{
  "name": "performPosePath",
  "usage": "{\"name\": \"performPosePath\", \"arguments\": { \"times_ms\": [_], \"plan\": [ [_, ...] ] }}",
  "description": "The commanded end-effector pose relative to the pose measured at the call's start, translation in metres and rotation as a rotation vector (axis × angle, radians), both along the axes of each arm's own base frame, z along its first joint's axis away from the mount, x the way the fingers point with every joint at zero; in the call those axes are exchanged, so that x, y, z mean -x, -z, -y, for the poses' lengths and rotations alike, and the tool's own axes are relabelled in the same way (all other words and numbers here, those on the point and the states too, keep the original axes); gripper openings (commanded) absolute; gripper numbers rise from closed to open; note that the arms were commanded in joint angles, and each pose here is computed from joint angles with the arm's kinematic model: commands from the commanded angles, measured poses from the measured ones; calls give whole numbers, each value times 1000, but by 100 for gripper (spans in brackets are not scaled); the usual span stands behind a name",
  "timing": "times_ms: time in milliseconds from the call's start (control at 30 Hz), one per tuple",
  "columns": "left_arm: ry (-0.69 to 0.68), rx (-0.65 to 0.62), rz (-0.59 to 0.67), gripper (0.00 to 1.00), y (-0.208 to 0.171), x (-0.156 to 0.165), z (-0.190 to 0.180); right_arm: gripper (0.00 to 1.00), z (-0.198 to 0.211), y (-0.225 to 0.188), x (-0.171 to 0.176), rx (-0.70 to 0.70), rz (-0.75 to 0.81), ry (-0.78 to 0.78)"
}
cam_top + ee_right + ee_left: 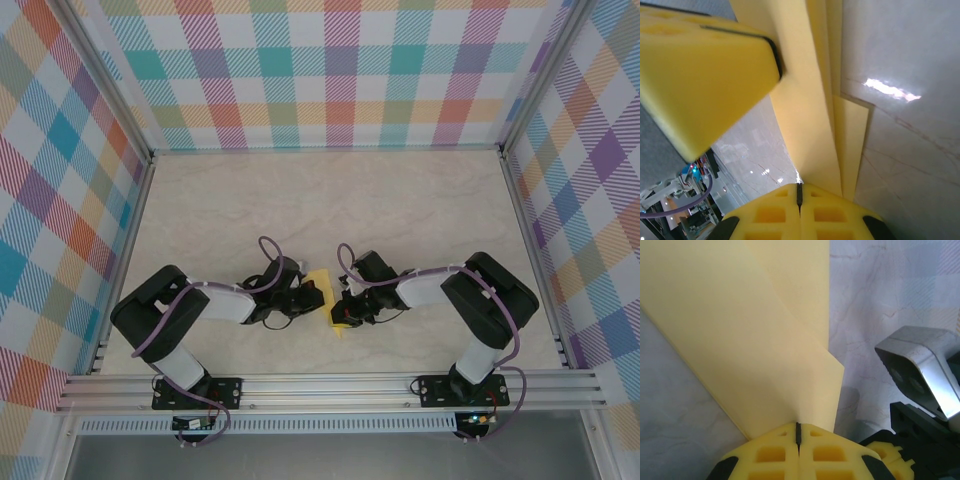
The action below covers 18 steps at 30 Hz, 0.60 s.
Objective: Fold a paper plane with a square sheet of paper (pick it up from the middle)
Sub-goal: Fold the wing for the fifth time at the center of the table.
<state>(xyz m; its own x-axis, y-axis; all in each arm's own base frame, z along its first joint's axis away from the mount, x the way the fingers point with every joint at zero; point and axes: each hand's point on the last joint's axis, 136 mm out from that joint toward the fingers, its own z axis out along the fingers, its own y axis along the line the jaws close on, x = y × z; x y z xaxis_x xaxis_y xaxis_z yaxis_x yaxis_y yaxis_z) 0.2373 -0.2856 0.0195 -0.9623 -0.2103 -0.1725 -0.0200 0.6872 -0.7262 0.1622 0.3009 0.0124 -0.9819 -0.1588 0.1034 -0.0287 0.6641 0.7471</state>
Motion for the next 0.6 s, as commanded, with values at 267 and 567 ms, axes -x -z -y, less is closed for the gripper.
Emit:
{"name": "performPosePath", "arguments": {
  "times_ms": [267,567],
  "plan": [
    [-77,-93,-2,0,21,-32,-34,0,38,44,23,212,-101,13],
    [-91,-67,-6,0,18,-52,-41,0,38,45,24,216,-104,11]
  ]
}}
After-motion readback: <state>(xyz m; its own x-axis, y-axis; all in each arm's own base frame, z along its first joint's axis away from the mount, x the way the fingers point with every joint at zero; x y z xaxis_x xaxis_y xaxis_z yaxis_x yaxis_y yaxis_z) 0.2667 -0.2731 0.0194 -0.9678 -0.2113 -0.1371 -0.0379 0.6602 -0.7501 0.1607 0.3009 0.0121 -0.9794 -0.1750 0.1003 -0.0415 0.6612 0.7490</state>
